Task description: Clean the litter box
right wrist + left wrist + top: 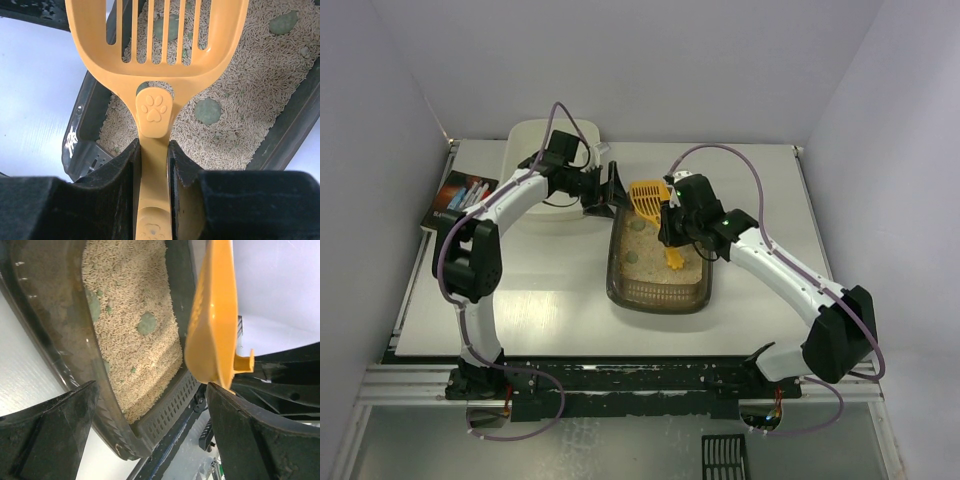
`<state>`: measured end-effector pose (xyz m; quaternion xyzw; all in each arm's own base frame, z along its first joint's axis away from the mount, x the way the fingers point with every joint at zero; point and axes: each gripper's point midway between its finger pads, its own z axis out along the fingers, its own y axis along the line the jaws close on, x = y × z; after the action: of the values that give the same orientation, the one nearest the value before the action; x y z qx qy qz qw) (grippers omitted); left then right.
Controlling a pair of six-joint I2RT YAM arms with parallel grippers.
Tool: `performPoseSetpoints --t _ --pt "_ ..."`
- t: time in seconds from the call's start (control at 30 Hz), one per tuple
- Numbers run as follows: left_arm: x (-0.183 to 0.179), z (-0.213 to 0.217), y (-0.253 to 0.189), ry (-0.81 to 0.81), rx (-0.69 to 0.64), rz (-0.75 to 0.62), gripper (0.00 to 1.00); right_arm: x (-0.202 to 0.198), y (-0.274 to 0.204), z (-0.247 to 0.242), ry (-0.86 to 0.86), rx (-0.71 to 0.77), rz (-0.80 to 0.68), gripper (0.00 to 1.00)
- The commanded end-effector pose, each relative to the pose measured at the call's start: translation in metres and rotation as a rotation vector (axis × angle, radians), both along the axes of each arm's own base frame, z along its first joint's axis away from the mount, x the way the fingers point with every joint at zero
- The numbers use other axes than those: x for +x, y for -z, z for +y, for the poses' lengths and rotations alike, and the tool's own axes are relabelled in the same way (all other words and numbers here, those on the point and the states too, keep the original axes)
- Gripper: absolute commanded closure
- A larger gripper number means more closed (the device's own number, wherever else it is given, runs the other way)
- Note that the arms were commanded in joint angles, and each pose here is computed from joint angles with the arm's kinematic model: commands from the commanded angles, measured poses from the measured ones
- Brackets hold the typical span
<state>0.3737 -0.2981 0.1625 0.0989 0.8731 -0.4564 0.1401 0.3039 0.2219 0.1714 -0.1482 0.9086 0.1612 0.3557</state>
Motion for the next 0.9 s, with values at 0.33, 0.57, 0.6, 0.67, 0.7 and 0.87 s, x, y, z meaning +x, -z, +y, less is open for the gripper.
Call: performPoseSetpoints --t 0.33,0.57,0.6,0.67,0.7,0.87 --pt "-0.012 -0.02 -0.063 0.093 -0.204 -0.078 0.01 -0.001 0.011 0.007 -0.041 0.0 0.023 1.0" --pt "-0.005 -0.022 -0.048 0.086 -0.192 -0.05 0.01 -0.005 0.006 0.015 -0.077 0.04 0.018 1.0" --pt "-0.004 -0.022 -0.044 0.085 -0.187 -0.046 0.01 -0.005 0.005 0.016 -0.081 0.043 0.018 1.0" --pt "-0.001 -0.022 -0.036 0.079 -0.171 -0.041 0.01 -0.007 0.005 0.019 -0.097 0.05 0.024 1.0" --pt "0.0 -0.022 -0.033 0.077 -0.161 -0.04 0.01 -0.007 0.005 0.021 -0.105 0.052 0.027 1.0" --pt "0.005 -0.022 -0.021 0.081 -0.13 -0.041 0.0 -0.008 0.003 0.026 -0.124 0.056 0.021 1.0"
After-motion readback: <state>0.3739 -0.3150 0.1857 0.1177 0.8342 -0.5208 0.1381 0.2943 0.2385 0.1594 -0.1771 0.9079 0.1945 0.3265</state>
